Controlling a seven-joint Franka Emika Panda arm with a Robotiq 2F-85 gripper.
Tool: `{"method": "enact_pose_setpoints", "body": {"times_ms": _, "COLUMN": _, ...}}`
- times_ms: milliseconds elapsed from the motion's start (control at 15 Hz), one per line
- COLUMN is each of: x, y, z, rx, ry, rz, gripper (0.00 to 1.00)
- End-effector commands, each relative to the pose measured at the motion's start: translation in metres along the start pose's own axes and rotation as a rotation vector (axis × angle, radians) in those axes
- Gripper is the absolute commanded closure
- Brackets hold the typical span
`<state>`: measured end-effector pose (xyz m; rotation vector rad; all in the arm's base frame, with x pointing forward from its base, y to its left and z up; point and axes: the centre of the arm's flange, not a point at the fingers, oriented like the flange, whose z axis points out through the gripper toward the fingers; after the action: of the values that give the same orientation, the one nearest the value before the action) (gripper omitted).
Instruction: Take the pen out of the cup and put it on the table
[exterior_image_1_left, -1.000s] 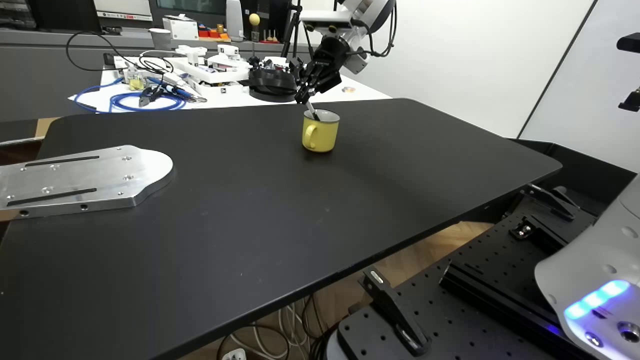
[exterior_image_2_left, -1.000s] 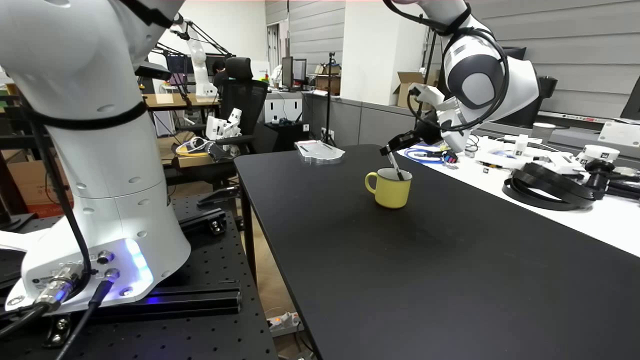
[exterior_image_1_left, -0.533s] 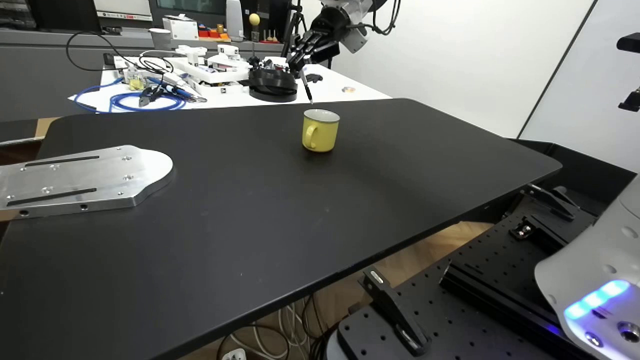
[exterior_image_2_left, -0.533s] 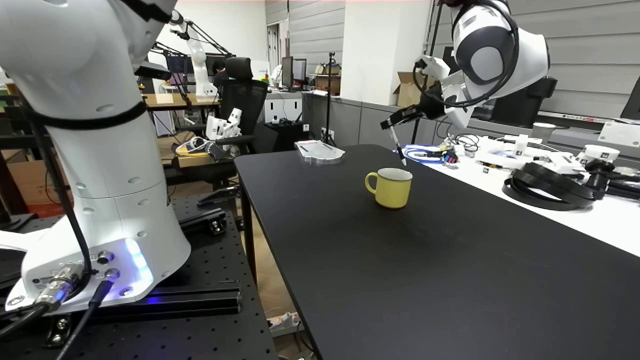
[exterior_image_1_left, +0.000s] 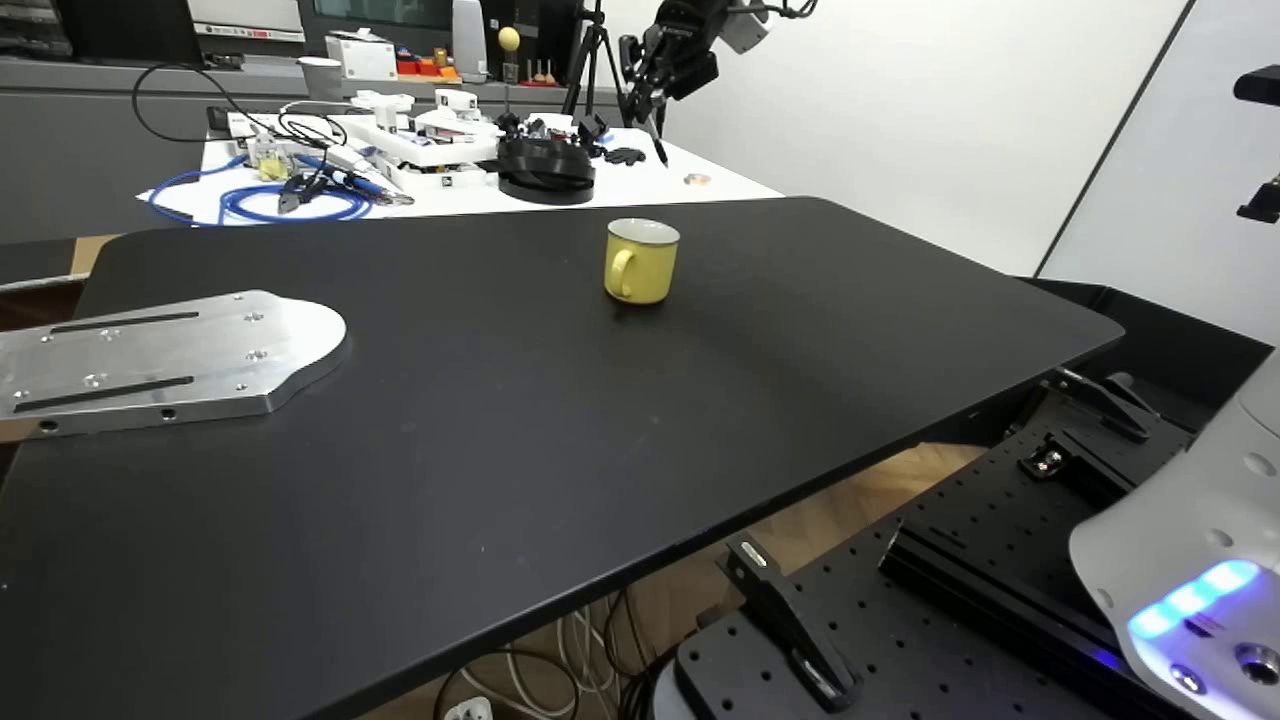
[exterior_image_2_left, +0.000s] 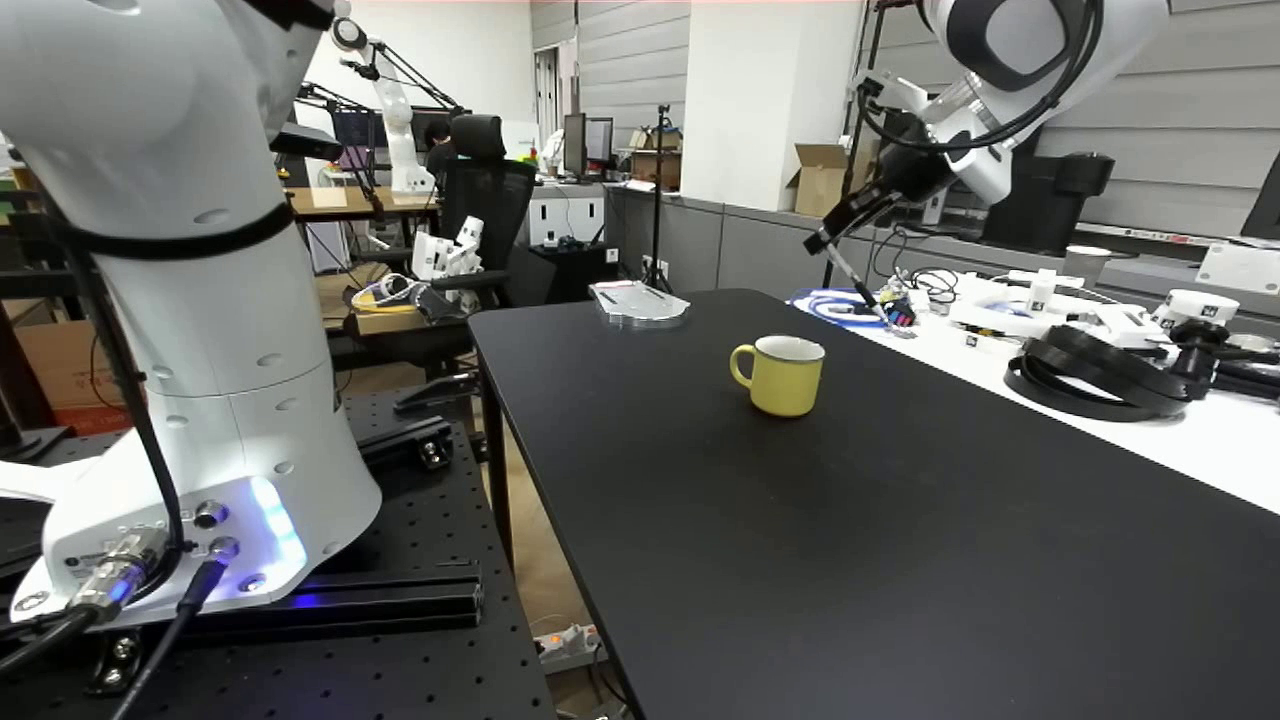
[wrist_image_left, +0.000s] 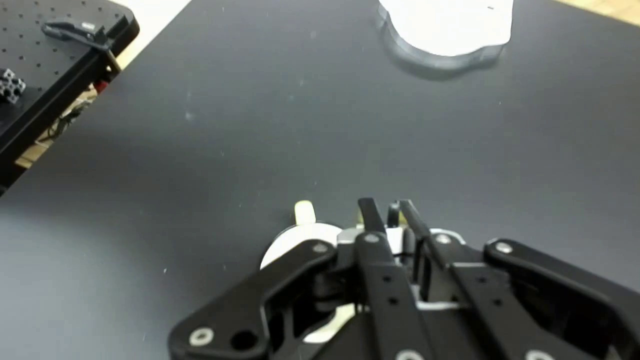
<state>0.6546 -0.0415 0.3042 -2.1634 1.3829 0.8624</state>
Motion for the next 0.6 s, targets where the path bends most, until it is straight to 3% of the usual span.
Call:
{"method": "enact_pose_setpoints", "body": {"times_ms": 0, "x": 0.014, "y": 0.034, "z": -0.024, "rx": 0.009, "ry": 0.164, "rz": 0.012, "gripper": 0.97}}
{"method": "enact_pose_setpoints", "body": {"times_ms": 333, "x": 0.069, "y": 0.079, "z": -0.037, "rx": -0.01, "ry": 0.4, "rz": 0.043, "gripper": 0.97}}
{"method": "enact_pose_setpoints", "body": {"times_ms": 533, "x": 0.105, "y": 0.107, "z": -0.026, "rx": -0.036, "ry": 0.518, "rz": 0.063, "gripper": 0.97}}
